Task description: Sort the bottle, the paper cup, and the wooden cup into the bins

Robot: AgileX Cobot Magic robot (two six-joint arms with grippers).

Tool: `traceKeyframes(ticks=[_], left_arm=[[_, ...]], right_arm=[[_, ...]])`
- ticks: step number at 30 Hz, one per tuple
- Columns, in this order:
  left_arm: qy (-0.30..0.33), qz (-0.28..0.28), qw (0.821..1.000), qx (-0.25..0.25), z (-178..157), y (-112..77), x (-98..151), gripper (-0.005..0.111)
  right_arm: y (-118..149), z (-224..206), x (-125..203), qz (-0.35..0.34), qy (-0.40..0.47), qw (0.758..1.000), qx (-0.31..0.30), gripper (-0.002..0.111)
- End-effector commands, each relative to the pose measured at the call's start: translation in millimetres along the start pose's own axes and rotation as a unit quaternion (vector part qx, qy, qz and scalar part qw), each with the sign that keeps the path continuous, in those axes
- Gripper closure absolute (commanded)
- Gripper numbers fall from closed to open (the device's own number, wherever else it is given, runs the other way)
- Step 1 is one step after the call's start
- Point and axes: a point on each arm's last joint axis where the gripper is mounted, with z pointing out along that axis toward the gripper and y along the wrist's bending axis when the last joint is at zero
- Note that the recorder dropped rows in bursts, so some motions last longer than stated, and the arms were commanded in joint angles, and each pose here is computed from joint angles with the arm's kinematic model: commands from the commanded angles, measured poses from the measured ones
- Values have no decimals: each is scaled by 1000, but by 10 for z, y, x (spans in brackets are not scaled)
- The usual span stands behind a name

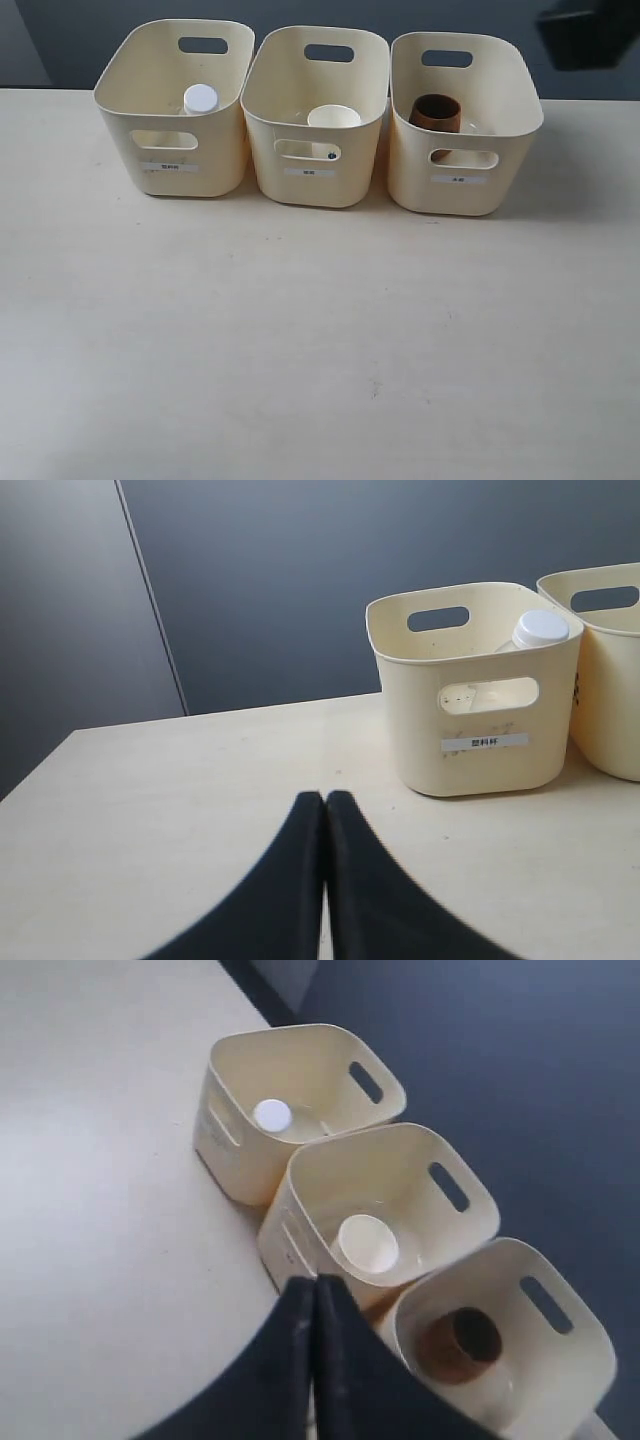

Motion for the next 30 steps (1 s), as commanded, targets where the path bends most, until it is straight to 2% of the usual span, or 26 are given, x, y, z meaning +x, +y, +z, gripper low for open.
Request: traceKeyframes(ticks=[1,10,19,30], left_arm=[[-5,-1,1000,-1,-3,1,-3,107],[-5,-1,1000,-1,-3,1,-3,107],[-5,-1,1000,-1,-3,1,-3,107],[-5,-1,1000,-1,-3,1,-3,107]], right_arm=[[4,-339,287,23,-9,997,69,109],[149,-1117,853,61,-81,983,155,109],[259,-1692,1341,98,-132,959,229,109],[337,-1866,1483,136,-163,952,222,109]])
